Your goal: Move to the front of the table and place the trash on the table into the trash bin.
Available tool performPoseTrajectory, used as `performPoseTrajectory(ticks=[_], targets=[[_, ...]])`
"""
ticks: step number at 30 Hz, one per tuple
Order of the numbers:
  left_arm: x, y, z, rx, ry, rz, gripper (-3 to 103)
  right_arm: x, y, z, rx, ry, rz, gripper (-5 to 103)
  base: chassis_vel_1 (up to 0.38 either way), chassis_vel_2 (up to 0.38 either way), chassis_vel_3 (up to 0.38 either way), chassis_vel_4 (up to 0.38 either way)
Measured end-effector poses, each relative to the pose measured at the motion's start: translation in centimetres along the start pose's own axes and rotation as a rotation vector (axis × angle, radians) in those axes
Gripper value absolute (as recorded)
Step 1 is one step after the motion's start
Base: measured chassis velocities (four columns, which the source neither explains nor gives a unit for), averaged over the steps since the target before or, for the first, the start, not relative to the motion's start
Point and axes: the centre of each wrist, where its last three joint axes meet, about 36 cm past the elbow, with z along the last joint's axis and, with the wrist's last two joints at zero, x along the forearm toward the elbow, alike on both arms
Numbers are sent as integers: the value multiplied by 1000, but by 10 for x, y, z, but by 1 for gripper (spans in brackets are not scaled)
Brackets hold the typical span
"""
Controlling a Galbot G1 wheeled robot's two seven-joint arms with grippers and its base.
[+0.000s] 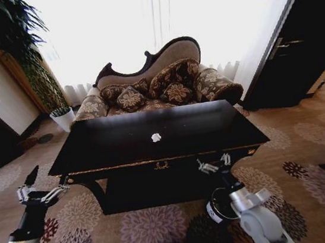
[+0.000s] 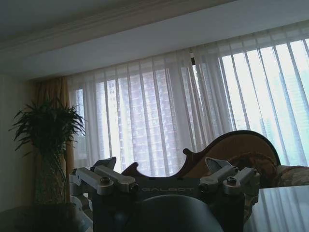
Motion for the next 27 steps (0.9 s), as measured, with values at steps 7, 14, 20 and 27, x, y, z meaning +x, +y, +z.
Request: performPoseTrajectory(ticks=[7,14,20,27], targets=[[0,15,-6,-12,-5,-13,100,-28,-5,-27,48,11,9,100,0,0,0,0],[1,21,-5,-15,2,-23,100,-52,-10,-50,101,87,-44,100,0,0,0,0],[2,26,-2,-9,16,-43,100,-84,-15,-59,137,115,-112,100,0,0,0,0],[8,36,5,-13,33,-77,100,-115,-24,-58,178,168,-177,100,0,0,0,0]])
